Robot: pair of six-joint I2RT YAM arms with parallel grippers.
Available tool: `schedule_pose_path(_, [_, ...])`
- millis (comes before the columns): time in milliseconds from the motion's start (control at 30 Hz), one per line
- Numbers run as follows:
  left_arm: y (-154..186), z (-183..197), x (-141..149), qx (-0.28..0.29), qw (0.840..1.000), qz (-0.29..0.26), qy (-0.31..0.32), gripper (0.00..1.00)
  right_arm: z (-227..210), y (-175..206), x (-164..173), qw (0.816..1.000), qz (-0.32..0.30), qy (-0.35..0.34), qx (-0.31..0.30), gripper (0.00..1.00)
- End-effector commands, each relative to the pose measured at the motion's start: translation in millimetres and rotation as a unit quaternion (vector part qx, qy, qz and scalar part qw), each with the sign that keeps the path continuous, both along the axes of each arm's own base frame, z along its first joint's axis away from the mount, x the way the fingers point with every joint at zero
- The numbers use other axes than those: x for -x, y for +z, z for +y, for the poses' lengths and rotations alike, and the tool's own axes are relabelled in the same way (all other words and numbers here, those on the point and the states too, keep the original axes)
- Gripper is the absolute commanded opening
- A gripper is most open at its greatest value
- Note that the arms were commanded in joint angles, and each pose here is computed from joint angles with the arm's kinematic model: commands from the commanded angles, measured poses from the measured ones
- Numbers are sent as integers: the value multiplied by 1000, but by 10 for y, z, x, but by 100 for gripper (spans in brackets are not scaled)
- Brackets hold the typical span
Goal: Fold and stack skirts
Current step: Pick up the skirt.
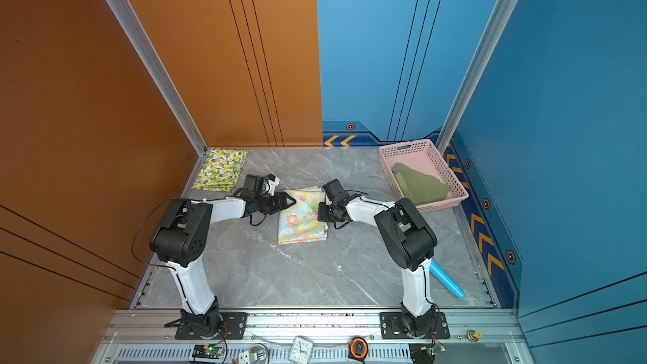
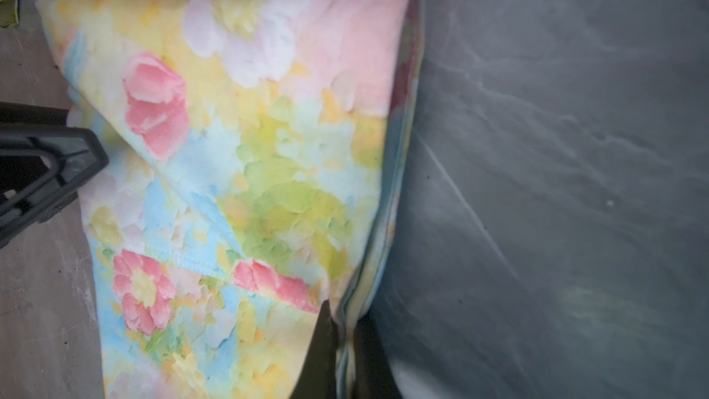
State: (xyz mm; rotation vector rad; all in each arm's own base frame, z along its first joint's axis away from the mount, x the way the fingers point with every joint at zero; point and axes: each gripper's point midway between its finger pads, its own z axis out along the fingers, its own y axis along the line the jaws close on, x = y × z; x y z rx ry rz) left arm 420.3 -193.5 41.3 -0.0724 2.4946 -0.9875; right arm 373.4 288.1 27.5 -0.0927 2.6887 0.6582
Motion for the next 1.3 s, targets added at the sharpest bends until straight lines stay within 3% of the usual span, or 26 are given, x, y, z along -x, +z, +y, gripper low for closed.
schedule_pose_path(0, [-519, -50, 452, 6, 994, 108, -17, 64, -32, -229, 203, 998, 48, 15, 26, 0])
schedule_pose_path(167, [-524, -83, 436, 19, 994, 108, -19, 62, 1, -252, 199, 998, 51, 18, 25, 0])
schedule_pose_path(400, [-461, -45, 413, 34, 994, 100, -9, 50, 32, -226, 157, 998, 47, 20, 23, 0])
schedule_pose_path(533, [-348, -25, 297, 61, 995, 80, 10, 34, 22, -241, 159, 998, 48, 19, 24, 0])
schedule_pose_path(667, [-146, -60, 107, 87, 995, 47, 30, 0, 23, -212, 163, 999, 46, 18, 22, 0])
schedule_pose_path(767, [39, -46, -29, 89, 995, 22, 46, 0, 36, -121, 135, 999, 35, 20, 16, 1])
schedule_pose_path(800, [95, -38, -62, 89, 995, 15, 51, 0, 36, -84, 126, 999, 32, 21, 13, 8])
schedule_pose_path(900, [311, 72, -218, 82, 994, -11, 77, 0, 5, 112, 56, 1000, 12, 15, 3, 49])
schedule_pose_path(967, [435, 173, -325, 68, 993, -27, 97, 0, -41, 259, -1, 1000, -4, 8, -3, 64])
schedule_pose_path(1033, [558, 278, -424, 53, 991, -41, 114, 0, -92, 391, -49, 1000, -18, 0, -8, 71])
schedule_pose_path(1267, [1071, 763, -916, 18, 976, -102, 191, 0, -193, 633, -89, 999, -43, -11, -18, 76])
